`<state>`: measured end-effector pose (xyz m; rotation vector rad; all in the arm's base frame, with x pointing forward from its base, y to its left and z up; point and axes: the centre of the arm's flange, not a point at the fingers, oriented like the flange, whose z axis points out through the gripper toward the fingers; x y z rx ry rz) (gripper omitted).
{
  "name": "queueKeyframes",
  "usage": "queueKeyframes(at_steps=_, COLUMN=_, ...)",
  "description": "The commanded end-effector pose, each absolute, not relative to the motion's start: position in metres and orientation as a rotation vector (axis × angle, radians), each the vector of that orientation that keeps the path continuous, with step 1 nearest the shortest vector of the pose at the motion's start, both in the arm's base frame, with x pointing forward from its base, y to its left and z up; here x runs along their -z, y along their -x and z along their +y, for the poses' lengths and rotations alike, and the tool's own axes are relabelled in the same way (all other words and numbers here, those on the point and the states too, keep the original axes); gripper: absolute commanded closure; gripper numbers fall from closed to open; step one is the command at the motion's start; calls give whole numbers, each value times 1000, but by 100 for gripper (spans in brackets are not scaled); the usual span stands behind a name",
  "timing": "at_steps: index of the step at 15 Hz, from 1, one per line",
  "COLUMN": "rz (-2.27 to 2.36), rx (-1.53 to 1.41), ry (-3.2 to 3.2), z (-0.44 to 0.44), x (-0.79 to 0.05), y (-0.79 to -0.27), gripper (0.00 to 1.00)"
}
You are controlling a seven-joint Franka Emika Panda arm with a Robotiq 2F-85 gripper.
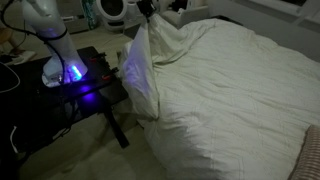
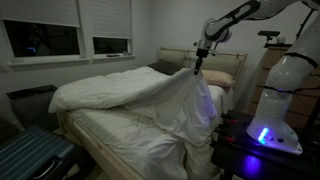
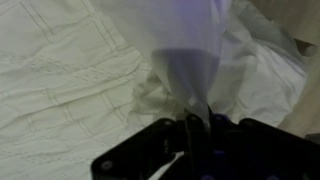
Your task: Make the bed
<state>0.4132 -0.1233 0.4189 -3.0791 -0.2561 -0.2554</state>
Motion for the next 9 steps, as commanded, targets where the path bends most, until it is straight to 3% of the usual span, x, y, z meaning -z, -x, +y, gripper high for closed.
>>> queueKeyframes(at_steps=1, rz=-319, rx=326, ry=3006, z=-62, x=-443, y=-397, gripper=99)
queueKeyframes(at_steps=9, rz=-501, rx=344, ry=2942, z=65, x=-411, y=-412, gripper=99)
